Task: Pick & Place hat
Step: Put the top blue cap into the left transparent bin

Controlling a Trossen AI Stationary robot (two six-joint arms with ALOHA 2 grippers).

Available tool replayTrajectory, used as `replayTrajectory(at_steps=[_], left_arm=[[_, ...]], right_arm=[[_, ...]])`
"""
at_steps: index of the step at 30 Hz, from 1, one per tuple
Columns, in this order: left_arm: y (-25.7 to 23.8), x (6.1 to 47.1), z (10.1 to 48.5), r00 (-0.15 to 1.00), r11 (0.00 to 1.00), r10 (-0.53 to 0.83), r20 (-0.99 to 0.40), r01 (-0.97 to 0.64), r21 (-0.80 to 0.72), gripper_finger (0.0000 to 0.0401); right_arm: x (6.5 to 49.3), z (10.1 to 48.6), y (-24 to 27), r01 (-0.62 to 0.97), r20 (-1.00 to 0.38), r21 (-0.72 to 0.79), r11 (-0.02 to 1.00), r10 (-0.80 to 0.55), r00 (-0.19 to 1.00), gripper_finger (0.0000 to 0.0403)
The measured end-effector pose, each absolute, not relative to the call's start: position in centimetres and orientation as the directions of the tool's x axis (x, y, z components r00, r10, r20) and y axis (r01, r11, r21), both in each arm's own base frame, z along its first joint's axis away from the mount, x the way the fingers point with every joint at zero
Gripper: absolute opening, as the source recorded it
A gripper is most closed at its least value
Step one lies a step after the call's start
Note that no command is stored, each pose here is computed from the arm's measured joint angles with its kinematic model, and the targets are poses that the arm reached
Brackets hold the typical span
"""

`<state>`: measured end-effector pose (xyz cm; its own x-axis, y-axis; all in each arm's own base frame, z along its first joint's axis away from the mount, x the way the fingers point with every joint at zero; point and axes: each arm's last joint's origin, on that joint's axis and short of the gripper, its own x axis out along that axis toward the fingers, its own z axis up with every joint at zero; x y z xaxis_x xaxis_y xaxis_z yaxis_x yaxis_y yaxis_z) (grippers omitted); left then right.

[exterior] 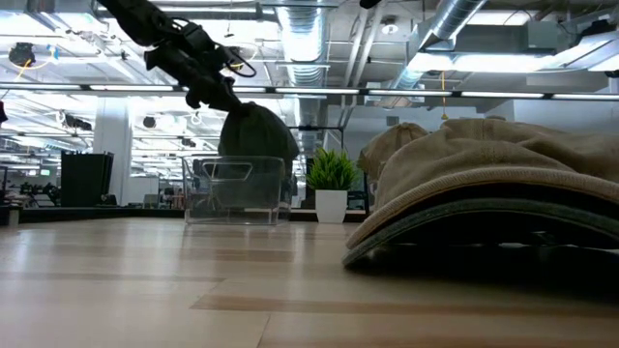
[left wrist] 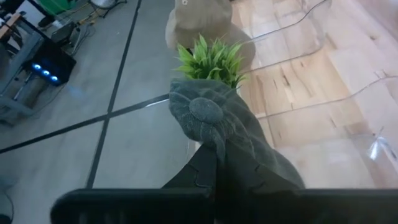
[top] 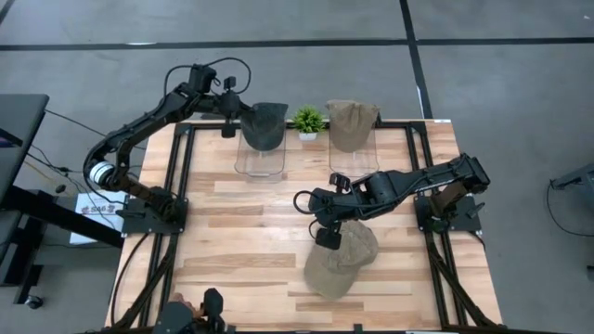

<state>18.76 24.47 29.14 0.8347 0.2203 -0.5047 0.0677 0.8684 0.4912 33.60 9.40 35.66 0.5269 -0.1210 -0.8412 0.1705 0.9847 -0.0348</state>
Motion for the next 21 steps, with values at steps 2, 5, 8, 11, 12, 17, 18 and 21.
replayTrajectory(at_steps=[2, 5, 8, 11, 12, 17, 18, 21], left_arm=[[24.5, 18.7, 29.0, 0.836, 0.867, 0.225, -0.500, 0.063, 0.495, 0.0016], [24.5, 18.8, 28.8, 0.838, 0.864, 0.227, -0.496, 0.062, 0.500, 0.0027], [24.5, 18.7, 28.4, 0.837, 0.864, 0.227, -0.497, 0.062, 0.499, 0.0038], [24.5, 18.7, 28.2, 0.838, 0.859, 0.237, -0.492, 0.056, 0.509, 0.0048], [24.5, 18.7, 28.1, 0.836, 0.858, 0.241, -0.493, 0.054, 0.510, 0.0051], [24.6, 18.7, 27.9, 0.829, 0.853, 0.259, -0.495, 0.044, 0.519, 0.0072], [24.6, 18.7, 27.9, 0.829, 0.853, 0.259, -0.495, 0.044, 0.519, 0.0076], [24.6, 18.7, 27.9, 0.829, 0.855, 0.261, -0.495, 0.040, 0.517, 0.0089]], right_arm=[[33.6, 35.7, 9.4, 0.170, -0.841, -0.035, 0.985, -0.121, 0.527, 0.0061], [33.6, 35.7, 9.4, 0.171, -0.841, -0.035, 0.985, -0.121, 0.527, 0.0061], [33.6, 35.7, 9.4, 0.170, -0.840, -0.035, 0.985, -0.121, 0.530, 0.0061], [33.7, 35.7, 9.4, 0.170, -0.838, -0.034, 0.985, -0.121, 0.533, 0.0061], [33.7, 35.7, 9.4, 0.170, -0.838, -0.034, 0.985, -0.121, 0.533, 0.0061], [33.7, 35.7, 9.4, 0.170, -0.838, -0.034, 0.985, -0.121, 0.532, 0.0061], [33.7, 35.7, 9.4, 0.171, -0.838, -0.035, 0.985, -0.122, 0.532, 0.0061], [33.7, 35.7, 9.4, 0.171, -0.838, -0.035, 0.985, -0.122, 0.533, 0.0061]])
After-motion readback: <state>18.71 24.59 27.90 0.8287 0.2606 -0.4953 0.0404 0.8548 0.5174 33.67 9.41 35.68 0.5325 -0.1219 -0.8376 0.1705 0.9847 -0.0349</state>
